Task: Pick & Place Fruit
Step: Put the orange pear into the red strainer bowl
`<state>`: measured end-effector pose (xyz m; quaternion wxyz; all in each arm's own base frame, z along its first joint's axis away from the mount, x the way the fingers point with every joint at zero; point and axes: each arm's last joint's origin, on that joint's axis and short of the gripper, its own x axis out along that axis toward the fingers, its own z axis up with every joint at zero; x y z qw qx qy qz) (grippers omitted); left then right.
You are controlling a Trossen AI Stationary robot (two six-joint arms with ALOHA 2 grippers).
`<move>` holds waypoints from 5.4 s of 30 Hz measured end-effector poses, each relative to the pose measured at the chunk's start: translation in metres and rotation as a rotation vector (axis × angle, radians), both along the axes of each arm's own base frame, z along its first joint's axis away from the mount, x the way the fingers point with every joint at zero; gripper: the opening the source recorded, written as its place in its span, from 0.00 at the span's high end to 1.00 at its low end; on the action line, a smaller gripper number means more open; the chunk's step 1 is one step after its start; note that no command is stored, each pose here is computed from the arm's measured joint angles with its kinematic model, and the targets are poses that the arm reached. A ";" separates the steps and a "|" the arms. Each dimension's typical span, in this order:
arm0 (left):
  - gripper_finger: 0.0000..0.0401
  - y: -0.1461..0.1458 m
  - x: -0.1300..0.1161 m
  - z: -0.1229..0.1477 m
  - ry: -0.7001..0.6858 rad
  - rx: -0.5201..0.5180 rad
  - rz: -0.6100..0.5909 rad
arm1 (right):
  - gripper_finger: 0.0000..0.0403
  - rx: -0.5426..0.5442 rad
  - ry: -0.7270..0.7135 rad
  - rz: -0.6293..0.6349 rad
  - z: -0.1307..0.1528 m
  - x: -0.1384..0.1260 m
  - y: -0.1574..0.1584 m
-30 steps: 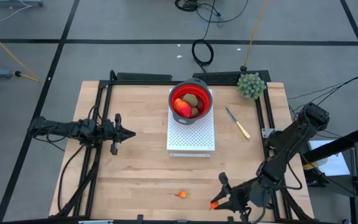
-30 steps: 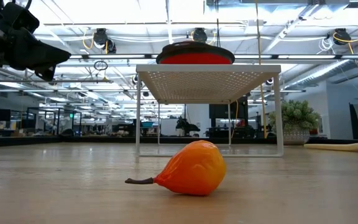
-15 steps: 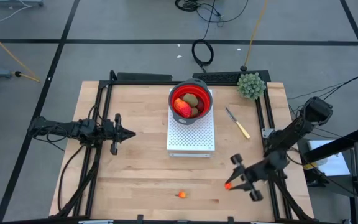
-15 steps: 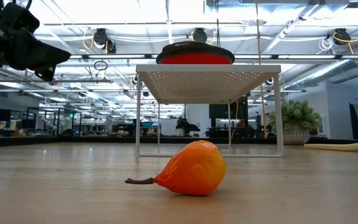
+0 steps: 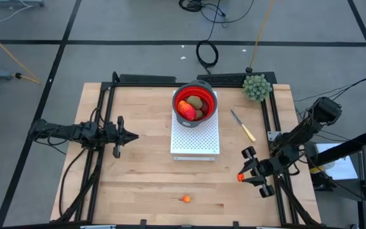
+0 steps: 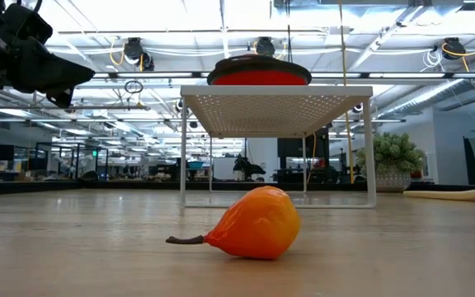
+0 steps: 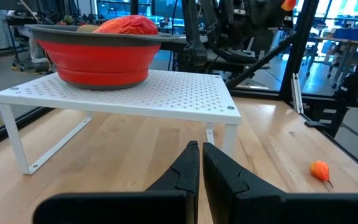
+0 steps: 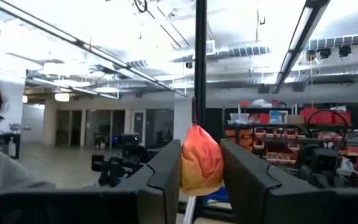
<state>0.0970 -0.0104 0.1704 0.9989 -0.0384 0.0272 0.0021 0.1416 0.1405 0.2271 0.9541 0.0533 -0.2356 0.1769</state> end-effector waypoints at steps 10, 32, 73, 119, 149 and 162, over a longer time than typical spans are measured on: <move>0.95 0.000 0.000 0.000 0.001 0.000 0.000 | 0.76 0.000 -0.004 -0.011 0.001 0.002 -0.001; 0.95 0.000 0.000 0.000 0.001 0.012 0.002 | 0.76 -0.523 0.158 -0.880 0.028 0.052 -0.030; 0.95 0.000 0.000 0.000 0.002 0.029 0.001 | 0.76 -0.258 0.940 -0.985 0.092 0.128 -0.190; 0.95 0.000 0.000 0.000 0.002 0.064 0.001 | 0.63 -0.172 1.033 -0.729 0.077 0.134 -0.196; 0.95 0.000 0.000 0.000 0.003 0.088 -0.001 | 0.97 -0.509 0.890 -0.593 0.101 0.105 -0.093; 0.95 0.000 0.000 0.000 0.002 0.084 0.000 | 1.00 -0.408 0.853 -0.352 0.120 0.053 -0.088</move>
